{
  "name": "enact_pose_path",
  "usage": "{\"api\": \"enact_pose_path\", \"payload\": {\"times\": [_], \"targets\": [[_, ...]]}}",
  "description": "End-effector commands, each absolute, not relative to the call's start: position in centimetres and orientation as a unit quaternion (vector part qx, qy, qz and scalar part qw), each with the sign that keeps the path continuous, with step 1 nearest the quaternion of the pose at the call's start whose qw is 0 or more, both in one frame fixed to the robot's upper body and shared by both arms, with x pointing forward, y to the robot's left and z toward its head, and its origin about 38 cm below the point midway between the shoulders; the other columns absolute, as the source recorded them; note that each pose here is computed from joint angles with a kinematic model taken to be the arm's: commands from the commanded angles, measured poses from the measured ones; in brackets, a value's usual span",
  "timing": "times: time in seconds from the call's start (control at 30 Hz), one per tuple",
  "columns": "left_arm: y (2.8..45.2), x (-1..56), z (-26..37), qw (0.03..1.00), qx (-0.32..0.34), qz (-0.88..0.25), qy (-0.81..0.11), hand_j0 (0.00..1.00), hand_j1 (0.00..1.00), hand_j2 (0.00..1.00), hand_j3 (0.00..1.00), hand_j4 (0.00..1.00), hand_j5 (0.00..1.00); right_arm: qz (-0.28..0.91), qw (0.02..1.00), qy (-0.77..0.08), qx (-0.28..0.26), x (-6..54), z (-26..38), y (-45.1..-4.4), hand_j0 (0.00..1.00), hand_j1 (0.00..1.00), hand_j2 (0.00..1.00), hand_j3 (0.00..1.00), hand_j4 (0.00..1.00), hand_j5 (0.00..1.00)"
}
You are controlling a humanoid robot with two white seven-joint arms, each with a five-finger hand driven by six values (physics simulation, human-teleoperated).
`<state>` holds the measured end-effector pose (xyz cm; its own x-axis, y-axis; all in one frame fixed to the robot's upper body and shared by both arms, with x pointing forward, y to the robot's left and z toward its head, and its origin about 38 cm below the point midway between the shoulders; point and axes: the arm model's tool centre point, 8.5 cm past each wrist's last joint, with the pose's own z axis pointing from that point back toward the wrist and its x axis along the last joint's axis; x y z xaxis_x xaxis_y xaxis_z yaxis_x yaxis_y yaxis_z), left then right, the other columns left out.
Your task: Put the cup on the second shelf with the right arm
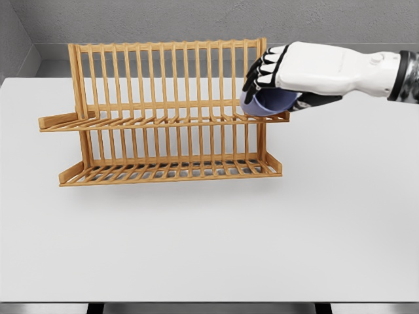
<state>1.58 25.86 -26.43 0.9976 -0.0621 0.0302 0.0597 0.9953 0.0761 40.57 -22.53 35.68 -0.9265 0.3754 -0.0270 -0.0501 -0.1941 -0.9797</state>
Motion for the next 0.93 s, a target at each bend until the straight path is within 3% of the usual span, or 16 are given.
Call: {"api": "enact_pose_path", "payload": {"times": [0.0,0.1,0.13,0.17,0.3,0.43,0.53,0.63,0.73,0.9], "targets": [[25.9,1.6,-26.4,0.999,0.038,-0.031,-0.017,1.00,1.00,1.00,1.00,1.00,1.00,0.762,0.143,-0.619,-0.125,40.7,35.3,-22.3,0.69,0.69,0.69,0.69,0.69,0.69],[25.9,1.6,-26.4,0.999,0.038,-0.031,-0.016,1.00,1.00,1.00,1.00,1.00,1.00,0.763,0.145,-0.617,-0.123,40.7,35.1,-22.3,0.69,0.69,0.69,0.69,0.69,0.69],[25.9,1.7,-26.4,0.999,0.038,-0.031,-0.017,1.00,1.00,1.00,1.00,1.00,1.00,0.763,0.145,-0.617,-0.122,40.7,35.0,-22.3,0.78,0.78,0.78,0.78,0.78,0.78],[25.9,1.6,-26.4,0.999,0.038,-0.031,-0.016,1.00,1.00,1.00,1.00,1.00,1.00,0.763,0.145,-0.617,-0.122,40.7,35.0,-22.3,0.99,0.99,0.99,0.99,0.99,0.99],[25.9,1.7,-26.4,0.999,0.038,-0.031,-0.017,1.00,1.00,1.00,1.00,1.00,1.00,0.763,0.142,-0.618,-0.130,40.6,35.6,-22.7,1.00,1.00,1.00,1.00,1.00,1.00],[25.9,1.6,-26.4,0.999,0.038,-0.031,-0.017,1.00,1.00,1.00,1.00,1.00,1.00,0.686,0.155,-0.663,-0.258,39.0,43.5,-31.1,1.00,1.00,1.00,1.00,1.00,1.00],[25.9,1.6,-26.4,0.999,0.038,-0.031,-0.016,1.00,1.00,1.00,1.00,1.00,1.00,0.644,0.233,-0.652,-0.325,36.1,43.1,-39.5,1.00,1.00,1.00,1.00,1.00,1.00],[25.9,1.6,-26.4,0.999,0.038,-0.031,-0.016,1.00,1.00,1.00,1.00,1.00,1.00,0.649,0.315,-0.636,-0.275,36.3,35.8,-41.2,1.00,1.00,1.00,1.00,1.00,1.00],[25.9,1.6,-26.4,0.999,0.038,-0.031,-0.016,1.00,1.00,1.00,1.00,1.00,1.00,0.604,0.372,-0.680,-0.188,36.1,26.2,-37.7,1.00,1.00,1.00,1.00,1.00,1.00],[25.9,1.6,-26.4,0.999,0.038,-0.031,-0.016,1.00,1.00,1.00,1.00,1.00,1.00,0.588,0.386,-0.691,-0.166,36.0,23.8,-36.3,1.00,1.00,1.00,1.00,1.00,1.00]]}}
